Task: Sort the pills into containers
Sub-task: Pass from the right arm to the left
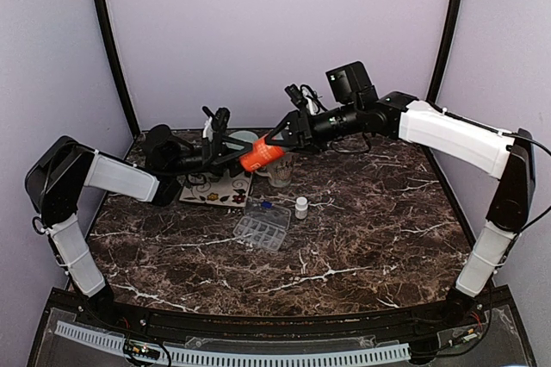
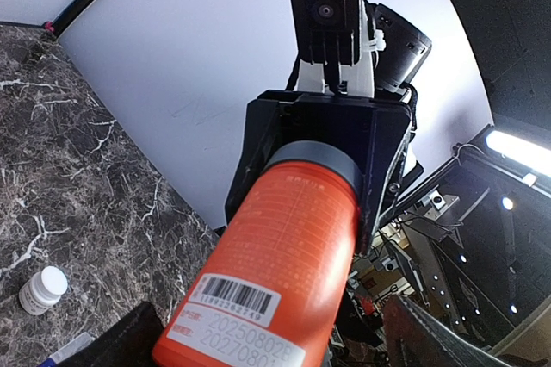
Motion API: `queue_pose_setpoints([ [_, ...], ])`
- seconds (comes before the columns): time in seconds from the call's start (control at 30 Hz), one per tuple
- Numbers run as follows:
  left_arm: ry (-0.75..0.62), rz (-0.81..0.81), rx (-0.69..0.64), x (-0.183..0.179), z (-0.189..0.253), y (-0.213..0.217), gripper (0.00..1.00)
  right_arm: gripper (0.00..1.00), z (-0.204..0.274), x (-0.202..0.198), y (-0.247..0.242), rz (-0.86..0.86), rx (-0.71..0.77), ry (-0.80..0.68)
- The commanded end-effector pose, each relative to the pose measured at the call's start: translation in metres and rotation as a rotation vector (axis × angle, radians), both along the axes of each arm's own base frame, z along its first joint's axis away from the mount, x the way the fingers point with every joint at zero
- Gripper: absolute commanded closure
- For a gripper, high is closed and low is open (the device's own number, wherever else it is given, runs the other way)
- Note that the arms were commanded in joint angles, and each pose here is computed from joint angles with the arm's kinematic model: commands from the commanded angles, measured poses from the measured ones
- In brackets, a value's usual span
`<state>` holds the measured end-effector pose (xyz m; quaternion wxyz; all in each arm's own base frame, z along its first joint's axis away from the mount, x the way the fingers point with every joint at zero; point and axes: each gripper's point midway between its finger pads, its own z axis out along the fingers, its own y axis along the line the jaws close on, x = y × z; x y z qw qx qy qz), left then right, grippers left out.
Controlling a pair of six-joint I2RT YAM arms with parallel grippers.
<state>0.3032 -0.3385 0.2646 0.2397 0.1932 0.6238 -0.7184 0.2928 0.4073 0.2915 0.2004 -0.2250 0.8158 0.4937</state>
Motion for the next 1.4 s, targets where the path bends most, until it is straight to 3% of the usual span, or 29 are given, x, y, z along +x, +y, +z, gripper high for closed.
queue_pose_setpoints([
  [0.0,-0.059,-0.033,-0.041,-0.014,0.013,0.006,0.09,1.0,0.018,0.004,0.003,0.006,0.075,-0.038],
  [0.57,-0.074,-0.043,-0.037,-0.016,0.013,0.007,0.1,1.0,0.011,0.01,0.014,0.038,0.097,-0.009],
  [0.8,-0.083,-0.052,-0.04,-0.015,0.015,0.005,0.19,1.0,0.007,0.013,0.016,0.04,0.104,0.001],
  [0.97,-0.084,-0.064,-0.052,-0.016,0.017,0.004,0.3,1.0,0.002,0.014,0.015,0.038,0.113,0.014],
  [1.27,-0.077,-0.085,-0.078,-0.014,0.017,0.006,0.71,1.0,-0.003,0.015,0.011,0.028,0.109,0.02],
  [1.37,-0.079,-0.083,-0.087,-0.015,0.016,0.008,0.77,1.0,-0.005,0.015,0.01,0.027,0.098,0.018],
])
